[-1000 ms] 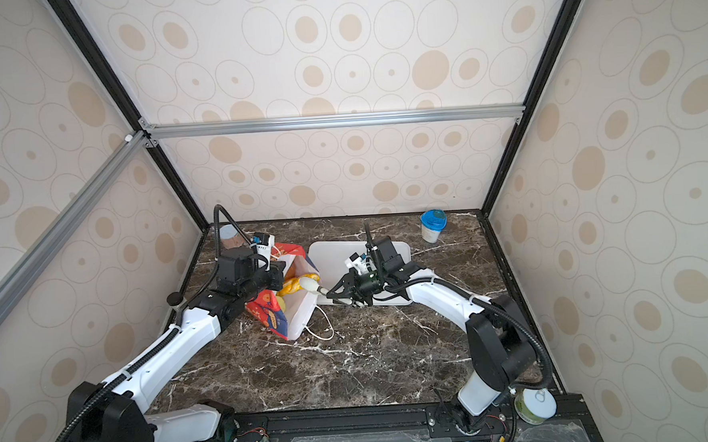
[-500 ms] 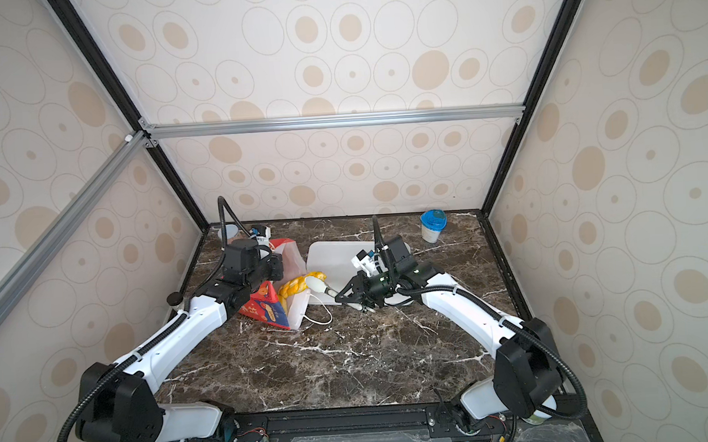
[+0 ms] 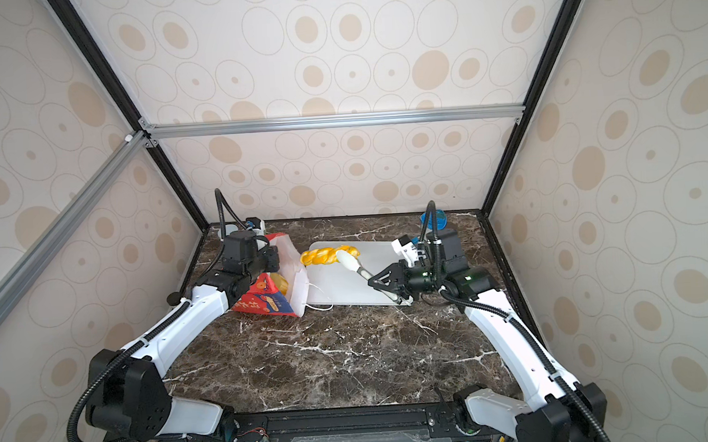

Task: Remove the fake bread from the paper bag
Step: 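Pull the yellow bread out with the tongs onto the white tray, then release the twisted bread on the tray and lift the tongs away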

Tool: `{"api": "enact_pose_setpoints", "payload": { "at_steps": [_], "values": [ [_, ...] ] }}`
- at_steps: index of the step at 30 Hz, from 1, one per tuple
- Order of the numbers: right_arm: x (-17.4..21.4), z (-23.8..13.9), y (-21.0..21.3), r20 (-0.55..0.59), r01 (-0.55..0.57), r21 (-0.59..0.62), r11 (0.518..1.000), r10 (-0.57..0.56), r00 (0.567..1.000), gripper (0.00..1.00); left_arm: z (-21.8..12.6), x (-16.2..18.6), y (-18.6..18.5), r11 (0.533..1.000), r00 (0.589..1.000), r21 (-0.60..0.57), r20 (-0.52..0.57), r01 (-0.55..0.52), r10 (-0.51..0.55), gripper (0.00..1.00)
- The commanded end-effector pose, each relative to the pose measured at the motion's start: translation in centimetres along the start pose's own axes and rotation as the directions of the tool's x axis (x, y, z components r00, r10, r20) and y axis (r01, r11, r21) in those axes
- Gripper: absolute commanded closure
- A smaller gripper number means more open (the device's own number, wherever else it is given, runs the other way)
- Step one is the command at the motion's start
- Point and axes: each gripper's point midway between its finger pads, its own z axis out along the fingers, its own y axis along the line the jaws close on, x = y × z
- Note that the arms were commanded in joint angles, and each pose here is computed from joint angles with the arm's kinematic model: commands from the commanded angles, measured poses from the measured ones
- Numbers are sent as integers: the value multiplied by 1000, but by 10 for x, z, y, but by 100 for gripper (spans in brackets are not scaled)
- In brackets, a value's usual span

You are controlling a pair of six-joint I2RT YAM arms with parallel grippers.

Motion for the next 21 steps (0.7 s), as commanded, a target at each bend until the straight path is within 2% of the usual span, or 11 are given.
{"api": "enact_pose_setpoints", "payload": {
  "at_steps": [1,6,13,21],
  "values": [
    [-6,-16,1,45,9,-40,999,-8,999,100,-11,-26,11,1000,998,-27,59,9,-8,100],
    [-25,-11,-25,71,-22,-16,1000,24,997,100,-24,-19,20,1000,998,-26,55,-11,12,100],
    [-65,28,-60,29,-43,-71,997,46,999,100,-49,-10,14,999,997,35,67,-34,32,100],
    [-96,71,-107,-38,-128,-113,985,125,991,100,-66,-2,8,995,997,91,74,-40,34,100]
  ]
}}
